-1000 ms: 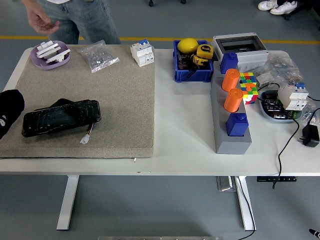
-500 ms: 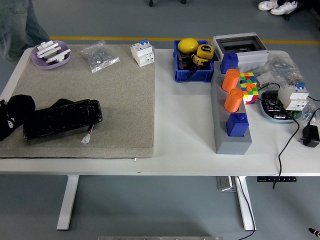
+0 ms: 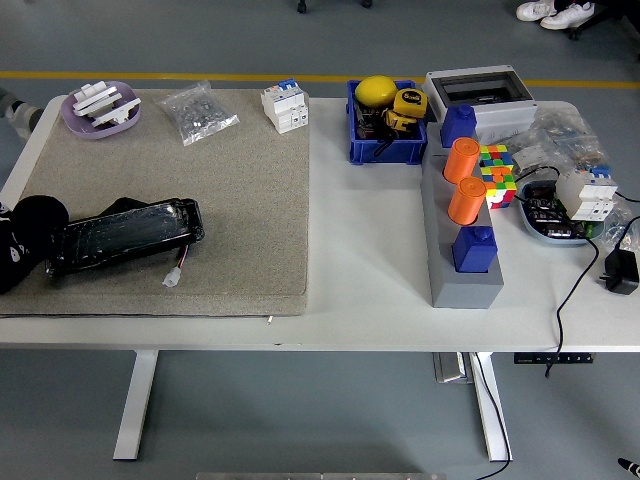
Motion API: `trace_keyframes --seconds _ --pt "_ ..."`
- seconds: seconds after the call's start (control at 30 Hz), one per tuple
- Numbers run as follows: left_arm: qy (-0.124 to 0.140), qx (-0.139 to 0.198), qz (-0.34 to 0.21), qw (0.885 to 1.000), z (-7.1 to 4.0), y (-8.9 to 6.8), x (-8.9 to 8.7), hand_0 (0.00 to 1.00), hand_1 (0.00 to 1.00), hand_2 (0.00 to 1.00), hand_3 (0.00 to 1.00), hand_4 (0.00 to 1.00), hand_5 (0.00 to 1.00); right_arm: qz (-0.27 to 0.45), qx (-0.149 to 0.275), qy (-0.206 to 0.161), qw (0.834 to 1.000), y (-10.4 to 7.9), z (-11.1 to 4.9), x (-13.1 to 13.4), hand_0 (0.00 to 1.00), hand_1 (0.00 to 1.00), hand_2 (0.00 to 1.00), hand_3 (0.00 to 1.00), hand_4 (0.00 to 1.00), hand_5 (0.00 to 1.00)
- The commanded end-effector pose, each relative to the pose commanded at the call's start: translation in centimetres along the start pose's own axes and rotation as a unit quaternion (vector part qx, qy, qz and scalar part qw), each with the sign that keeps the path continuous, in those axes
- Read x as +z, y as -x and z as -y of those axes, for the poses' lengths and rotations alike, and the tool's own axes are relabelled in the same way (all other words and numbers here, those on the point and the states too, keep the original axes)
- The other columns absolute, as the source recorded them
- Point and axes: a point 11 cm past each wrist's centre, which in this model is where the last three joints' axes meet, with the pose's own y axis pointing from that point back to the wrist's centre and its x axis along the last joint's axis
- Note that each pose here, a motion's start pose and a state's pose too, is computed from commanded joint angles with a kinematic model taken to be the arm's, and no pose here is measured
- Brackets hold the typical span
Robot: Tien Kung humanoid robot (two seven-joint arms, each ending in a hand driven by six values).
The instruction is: Pick the rag up,wipe the panel,place it on the desk
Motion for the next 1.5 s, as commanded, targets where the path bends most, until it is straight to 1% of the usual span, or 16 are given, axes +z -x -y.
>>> trace_keyframes --seconds 0.17,0.37,0.43,0.53,0.67,0.73,0.8,0.83,0.93,1.03,1.13,1.27,1.5 --pt "0.007 0.014 -0.002 1.000 0.1 -1.0 0.6 0.623 0.787 0.815 0.643 0.723 0.046 -0.001 0.000 0.003 1.000 0.0 0.0 0.2 0.764 0.672 0.722 0.703 0.998 0.642" --pt "0.018 0.037 -0.014 0.999 -0.1 -2.8 1.1 0.626 0.787 0.816 0.655 0.729 0.043 -0.003 0.001 0.004 1.000 -0.1 0.0 0.3 0.764 0.671 0.722 0.701 0.998 0.640" --pt "0.024 0.043 -0.015 0.999 -0.2 -3.3 1.3 0.620 0.783 0.809 0.661 0.747 0.062 -0.003 0.001 0.004 1.000 -0.1 0.0 0.3 0.764 0.670 0.721 0.699 0.998 0.638" --pt "0.026 0.044 -0.016 0.999 -0.4 -3.5 1.3 0.620 0.783 0.809 0.661 0.747 0.062 -0.005 0.003 0.004 1.000 -0.2 0.0 0.2 0.764 0.670 0.721 0.699 0.998 0.638" --pt "0.027 0.041 -0.028 0.998 -0.6 -3.4 1.0 0.615 0.783 0.807 0.661 0.750 0.071 -0.008 0.004 0.004 1.000 -0.3 0.0 0.2 0.764 0.670 0.722 0.699 0.998 0.638" --pt "0.026 0.042 -0.047 0.998 -0.8 -3.4 0.8 0.615 0.783 0.807 0.661 0.750 0.071 -0.008 0.005 0.004 1.000 -0.3 0.0 0.1 0.764 0.670 0.722 0.699 0.998 0.638" --pt "0.025 0.049 -0.077 0.995 -1.1 -3.7 0.5 0.615 0.783 0.807 0.661 0.750 0.071 -0.010 0.005 0.004 1.000 -0.3 0.0 0.1 0.764 0.670 0.722 0.699 0.998 0.638" --pt "0.025 0.051 -0.084 0.995 -1.2 -3.8 0.4 0.599 0.773 0.807 0.659 0.745 0.076 -0.010 0.005 0.004 1.000 -0.3 0.0 0.1 0.764 0.670 0.721 0.697 0.998 0.637" --pt "0.029 0.065 -0.150 0.986 -1.7 -4.4 0.4 0.599 0.773 0.807 0.659 0.745 0.076 -0.013 0.006 0.007 1.000 -0.4 0.0 0.3 0.764 0.670 0.721 0.697 0.998 0.637" --pt "0.032 0.081 -0.186 0.979 -2.1 -4.9 0.3 0.594 0.766 0.799 0.649 0.739 0.077 -0.014 0.006 0.010 1.000 -0.4 0.0 0.5 0.764 0.669 0.721 0.698 0.998 0.639" --pt "0.033 0.092 -0.207 0.974 -2.4 -5.3 0.2 0.594 0.766 0.799 0.649 0.739 0.077 -0.014 0.005 0.012 1.000 -0.3 0.1 0.8 0.764 0.669 0.721 0.698 0.998 0.639" --pt "0.032 0.101 -0.220 0.970 -2.7 -5.7 0.1 0.593 0.766 0.796 0.644 0.736 0.080 -0.014 0.002 0.015 1.000 0.0 0.1 1.1 0.764 0.669 0.721 0.697 0.998 0.639" --pt "0.035 0.127 -0.233 0.964 -3.1 -7.4 -0.1 0.595 0.766 0.797 0.639 0.727 0.088 -0.013 -0.001 0.013 1.000 0.4 0.2 0.9 0.764 0.669 0.721 0.696 0.998 0.639"
